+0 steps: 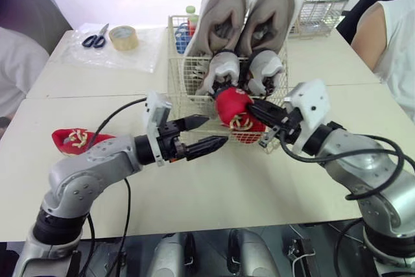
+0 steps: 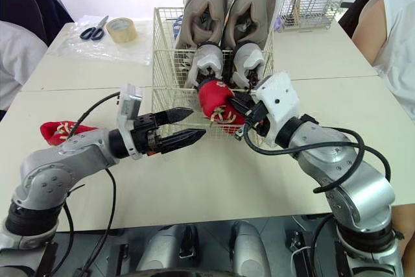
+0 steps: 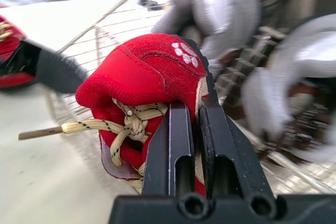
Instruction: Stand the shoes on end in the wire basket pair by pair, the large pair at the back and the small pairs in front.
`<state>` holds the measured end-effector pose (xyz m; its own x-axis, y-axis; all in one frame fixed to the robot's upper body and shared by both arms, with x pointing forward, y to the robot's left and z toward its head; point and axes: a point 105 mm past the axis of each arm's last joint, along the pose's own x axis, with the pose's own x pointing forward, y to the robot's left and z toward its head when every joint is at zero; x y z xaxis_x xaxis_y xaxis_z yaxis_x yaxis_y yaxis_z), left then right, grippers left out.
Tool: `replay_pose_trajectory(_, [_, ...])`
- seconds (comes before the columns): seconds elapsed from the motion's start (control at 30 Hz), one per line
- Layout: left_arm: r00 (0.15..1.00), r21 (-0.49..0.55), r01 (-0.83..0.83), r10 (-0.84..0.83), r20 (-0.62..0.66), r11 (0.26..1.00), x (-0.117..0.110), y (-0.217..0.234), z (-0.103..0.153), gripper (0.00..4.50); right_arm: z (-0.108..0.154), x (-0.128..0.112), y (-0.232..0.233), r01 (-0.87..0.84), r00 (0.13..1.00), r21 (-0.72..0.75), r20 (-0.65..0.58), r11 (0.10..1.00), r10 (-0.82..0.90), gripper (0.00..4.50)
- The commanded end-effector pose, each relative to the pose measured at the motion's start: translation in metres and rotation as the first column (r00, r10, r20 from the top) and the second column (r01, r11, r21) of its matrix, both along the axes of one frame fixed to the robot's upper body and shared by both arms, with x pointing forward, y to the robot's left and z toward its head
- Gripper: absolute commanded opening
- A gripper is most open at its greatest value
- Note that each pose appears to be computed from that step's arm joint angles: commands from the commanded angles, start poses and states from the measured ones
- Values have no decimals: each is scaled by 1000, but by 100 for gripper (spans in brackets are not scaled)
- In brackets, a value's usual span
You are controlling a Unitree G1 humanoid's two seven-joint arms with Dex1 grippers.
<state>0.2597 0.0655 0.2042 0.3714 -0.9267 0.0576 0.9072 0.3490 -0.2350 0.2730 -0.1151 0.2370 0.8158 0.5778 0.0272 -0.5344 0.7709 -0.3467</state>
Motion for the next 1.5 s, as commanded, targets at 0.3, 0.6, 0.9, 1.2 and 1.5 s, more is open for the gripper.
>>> replay_pose_trajectory(0.3, [996, -8, 70, -70, 50, 997, 10, -11, 3, 448, -12, -22, -37, 255, 967, 364, -72, 896, -246, 5])
replay_pose_trajectory(0.6, [997, -1, 51, -51, 57, 999, 10, -7, 3, 448, -28, -19, -42, 275, 961, 398, -143, 875, -237, 5])
replay_pose_trajectory(0.9, [998, 3, 41, -41, 42, 999, 9, -2, 0, 448, -18, -17, -52, 293, 956, 324, -84, 900, -281, 299])
replay_pose_trajectory(1.2, [996, -19, 82, -81, 20, 996, 12, -6, -1, 448, -9, -50, -59, 222, 975, 268, -52, 937, -216, 388])
replay_pose_trajectory(1.5, [995, -44, 104, -104, 8, 994, 12, -4, 1, 448, 12, -95, -58, -51, 945, 356, -284, 933, 160, 388])
